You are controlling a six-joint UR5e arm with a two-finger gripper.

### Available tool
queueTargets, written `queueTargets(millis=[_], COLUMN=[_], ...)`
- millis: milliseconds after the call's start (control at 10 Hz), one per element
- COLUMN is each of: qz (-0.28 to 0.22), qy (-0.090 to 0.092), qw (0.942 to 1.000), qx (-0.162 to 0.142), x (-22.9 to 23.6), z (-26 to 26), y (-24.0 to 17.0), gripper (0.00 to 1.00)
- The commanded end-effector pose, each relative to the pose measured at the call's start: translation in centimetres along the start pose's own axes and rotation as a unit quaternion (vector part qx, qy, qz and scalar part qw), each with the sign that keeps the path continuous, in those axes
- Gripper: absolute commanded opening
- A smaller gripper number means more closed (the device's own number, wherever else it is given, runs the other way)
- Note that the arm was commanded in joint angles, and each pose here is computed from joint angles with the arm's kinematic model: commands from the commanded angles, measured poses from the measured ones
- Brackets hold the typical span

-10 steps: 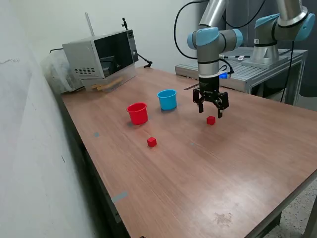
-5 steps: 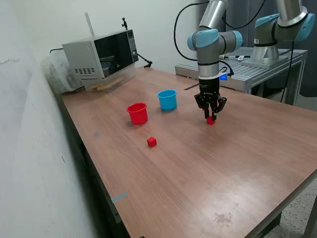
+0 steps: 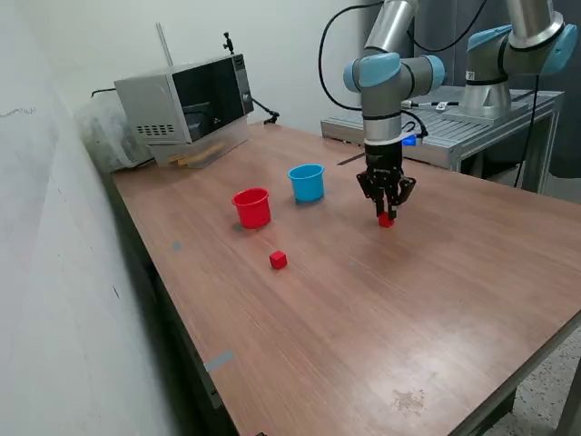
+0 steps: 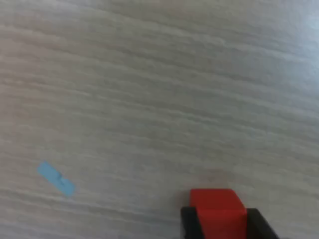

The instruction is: Place red objects in the red bin, and blue objects in the blue bin.

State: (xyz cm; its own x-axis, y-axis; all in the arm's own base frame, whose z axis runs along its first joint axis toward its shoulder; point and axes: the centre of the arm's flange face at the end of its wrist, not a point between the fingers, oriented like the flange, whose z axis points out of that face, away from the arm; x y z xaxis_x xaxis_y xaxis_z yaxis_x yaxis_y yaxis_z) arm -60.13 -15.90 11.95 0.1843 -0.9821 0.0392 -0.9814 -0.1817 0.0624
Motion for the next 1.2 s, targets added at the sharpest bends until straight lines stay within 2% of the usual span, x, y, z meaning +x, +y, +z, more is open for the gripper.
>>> queueTargets(millis=[0,100,300,600,800,1100], qz=[0.001,0.000,-0.001,0.047,0.067,0.085], qy=[-0.009,-0.013,-0.018,-0.034,-0.044,-0.048], qw=[0.9993,0.9980,0.9970,0.9919,0.9877,0.9860], qx=[-0.037,-0.062,-0.075,-0.113,-0.135,-0.135], x=[-1.3,-1.3,-2.6,-10.0,-13.9,-17.6], z=[-6.0,-9.0,-12.7,-17.1,-17.8,-16.0], y=[0.5,0.7,1.4,4.8,7.5,9.8], gripper=[0.00,0.00,0.00,0.00,0.00,0.00])
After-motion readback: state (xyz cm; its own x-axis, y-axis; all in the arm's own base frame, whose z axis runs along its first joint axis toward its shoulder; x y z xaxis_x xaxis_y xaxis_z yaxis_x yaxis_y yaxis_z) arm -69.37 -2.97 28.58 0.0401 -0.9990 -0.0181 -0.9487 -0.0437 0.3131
